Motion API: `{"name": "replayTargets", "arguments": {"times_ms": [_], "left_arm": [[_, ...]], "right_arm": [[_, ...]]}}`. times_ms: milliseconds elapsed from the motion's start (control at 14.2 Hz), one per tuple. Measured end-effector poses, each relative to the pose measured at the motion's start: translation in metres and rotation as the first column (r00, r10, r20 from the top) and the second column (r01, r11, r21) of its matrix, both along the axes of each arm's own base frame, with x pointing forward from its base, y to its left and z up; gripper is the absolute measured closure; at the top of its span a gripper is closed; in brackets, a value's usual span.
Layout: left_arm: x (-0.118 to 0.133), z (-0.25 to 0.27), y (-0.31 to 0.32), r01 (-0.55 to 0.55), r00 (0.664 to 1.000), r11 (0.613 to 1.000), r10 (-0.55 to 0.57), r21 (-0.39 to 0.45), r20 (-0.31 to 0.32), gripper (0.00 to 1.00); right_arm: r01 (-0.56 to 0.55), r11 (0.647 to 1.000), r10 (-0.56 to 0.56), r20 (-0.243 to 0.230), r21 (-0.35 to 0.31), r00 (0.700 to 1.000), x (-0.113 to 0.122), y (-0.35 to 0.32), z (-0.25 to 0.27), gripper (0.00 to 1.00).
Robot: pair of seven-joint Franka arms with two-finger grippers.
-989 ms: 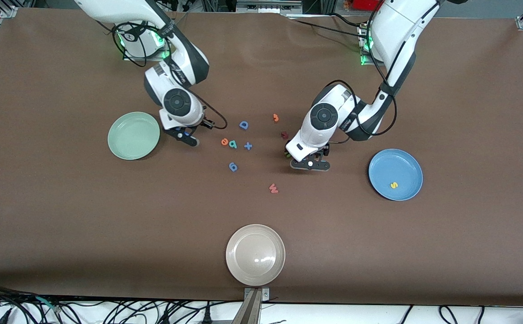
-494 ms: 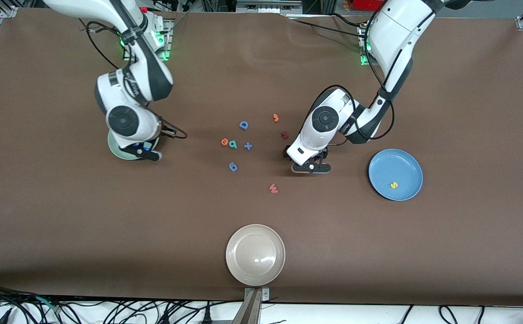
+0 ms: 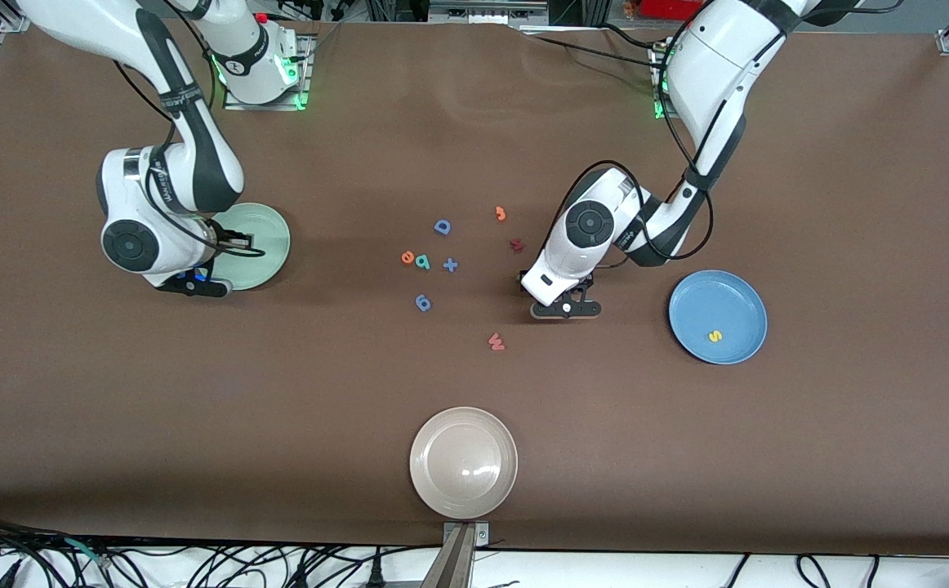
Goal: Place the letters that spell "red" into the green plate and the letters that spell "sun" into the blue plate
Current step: 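Grasp the yellow u with the left gripper while the right gripper drops r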
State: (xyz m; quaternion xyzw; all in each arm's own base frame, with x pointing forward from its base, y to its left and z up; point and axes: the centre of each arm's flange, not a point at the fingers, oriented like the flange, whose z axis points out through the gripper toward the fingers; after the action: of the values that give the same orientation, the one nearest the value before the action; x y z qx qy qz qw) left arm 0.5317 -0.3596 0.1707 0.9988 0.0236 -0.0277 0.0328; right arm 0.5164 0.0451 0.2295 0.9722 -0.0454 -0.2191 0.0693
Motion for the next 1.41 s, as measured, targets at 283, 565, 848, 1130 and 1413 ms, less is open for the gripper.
{"name": "replayTargets", "arguments": {"times_ms": [283, 565, 848, 1130, 1413], "left_arm": [[0.006, 0.003, -0.002, -0.031, 0.999, 0.999, 0.031, -0.006, 0.009, 0.39], [0.007, 0.003, -0.001, -0.047, 0.999, 0.999, 0.047, -0.006, 0.009, 0.46], [0.008, 0.003, -0.001, -0.048, 0.999, 0.999, 0.048, -0.005, 0.009, 0.64], [0.009, 0.003, 0.0, -0.05, 0.999, 0.999, 0.05, -0.005, 0.01, 0.73], [0.015, 0.007, 0.004, -0.058, 0.998, 0.998, 0.058, 0.001, 0.012, 0.73]], "right_arm": [[-0.015, 1.0, 0.015, -0.022, 0.009, 1.0, -0.025, -0.008, -0.028, 0.68], [-0.02, 1.0, 0.02, -0.021, 0.011, 1.0, -0.036, -0.008, -0.042, 0.68], [-0.021, 1.0, 0.021, -0.013, 0.012, 1.0, -0.034, -0.007, -0.041, 0.48], [-0.025, 0.999, 0.023, 0.061, 0.024, 0.998, -0.016, -0.003, 0.0, 0.1], [0.001, 0.998, -0.005, 0.062, 0.06, 0.998, -0.001, 0.007, 0.073, 0.01]]}}
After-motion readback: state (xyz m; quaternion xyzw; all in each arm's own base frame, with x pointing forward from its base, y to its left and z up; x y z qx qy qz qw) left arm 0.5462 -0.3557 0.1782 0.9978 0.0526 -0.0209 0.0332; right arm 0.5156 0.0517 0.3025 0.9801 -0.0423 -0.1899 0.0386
